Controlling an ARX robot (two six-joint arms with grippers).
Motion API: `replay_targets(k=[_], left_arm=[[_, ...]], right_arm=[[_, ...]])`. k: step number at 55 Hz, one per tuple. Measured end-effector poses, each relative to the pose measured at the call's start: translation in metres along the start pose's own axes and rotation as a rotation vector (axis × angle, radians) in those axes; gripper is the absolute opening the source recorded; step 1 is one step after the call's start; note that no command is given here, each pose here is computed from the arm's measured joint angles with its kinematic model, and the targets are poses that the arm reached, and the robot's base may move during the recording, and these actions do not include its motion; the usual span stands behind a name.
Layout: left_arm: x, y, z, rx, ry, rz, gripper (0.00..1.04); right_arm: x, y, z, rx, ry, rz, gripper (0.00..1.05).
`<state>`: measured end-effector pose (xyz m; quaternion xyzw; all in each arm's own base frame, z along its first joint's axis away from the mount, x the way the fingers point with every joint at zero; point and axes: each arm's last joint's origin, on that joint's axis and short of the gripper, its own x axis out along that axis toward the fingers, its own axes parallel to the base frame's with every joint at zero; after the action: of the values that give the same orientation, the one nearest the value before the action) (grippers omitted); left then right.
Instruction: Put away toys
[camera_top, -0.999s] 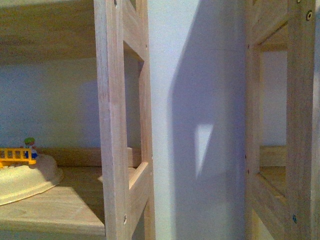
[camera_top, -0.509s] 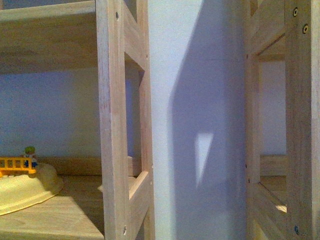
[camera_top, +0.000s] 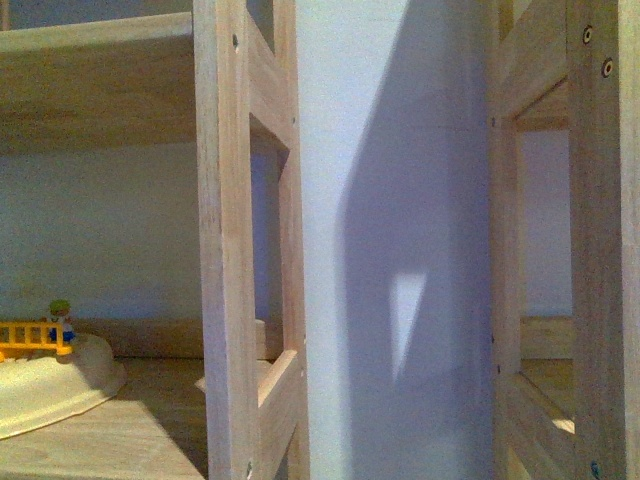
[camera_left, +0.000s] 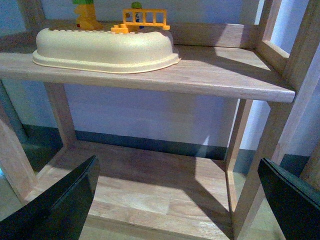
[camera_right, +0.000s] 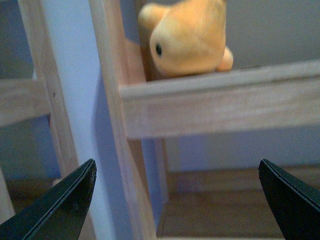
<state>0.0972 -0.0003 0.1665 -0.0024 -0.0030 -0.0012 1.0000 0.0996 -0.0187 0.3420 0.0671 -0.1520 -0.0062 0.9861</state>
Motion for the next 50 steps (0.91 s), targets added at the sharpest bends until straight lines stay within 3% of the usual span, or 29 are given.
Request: replay_targets(k=[16, 19, 23, 47, 50], left_arm=[[0.000, 0.000, 0.000, 0.000, 0.000, 0.000, 0.98], [0.000, 0.000, 0.000, 0.000, 0.000, 0.000, 0.98], [0.000, 0.000, 0.000, 0.000, 0.000, 0.000, 0.98], [0.000, 0.000, 0.000, 0.000, 0.000, 0.000, 0.98], [0.000, 0.000, 0.000, 0.000, 0.000, 0.000, 0.98]], right_arm=[[-0.001, 0.000, -0.002, -0.018, 0.022, 0.005, 0.97], [-0.003, 0.001, -0.006, -0.047, 0.158, -0.004, 0.87], [-0.012, 0.001, -0.031, -0.081, 0.283, -0.002, 0.72], [-0.034, 0.004, -0.105, -0.127, 0.314, 0.009, 0.05], [-0.036, 0.003, -0.111, -0.130, 0.315, 0.010, 0.04]])
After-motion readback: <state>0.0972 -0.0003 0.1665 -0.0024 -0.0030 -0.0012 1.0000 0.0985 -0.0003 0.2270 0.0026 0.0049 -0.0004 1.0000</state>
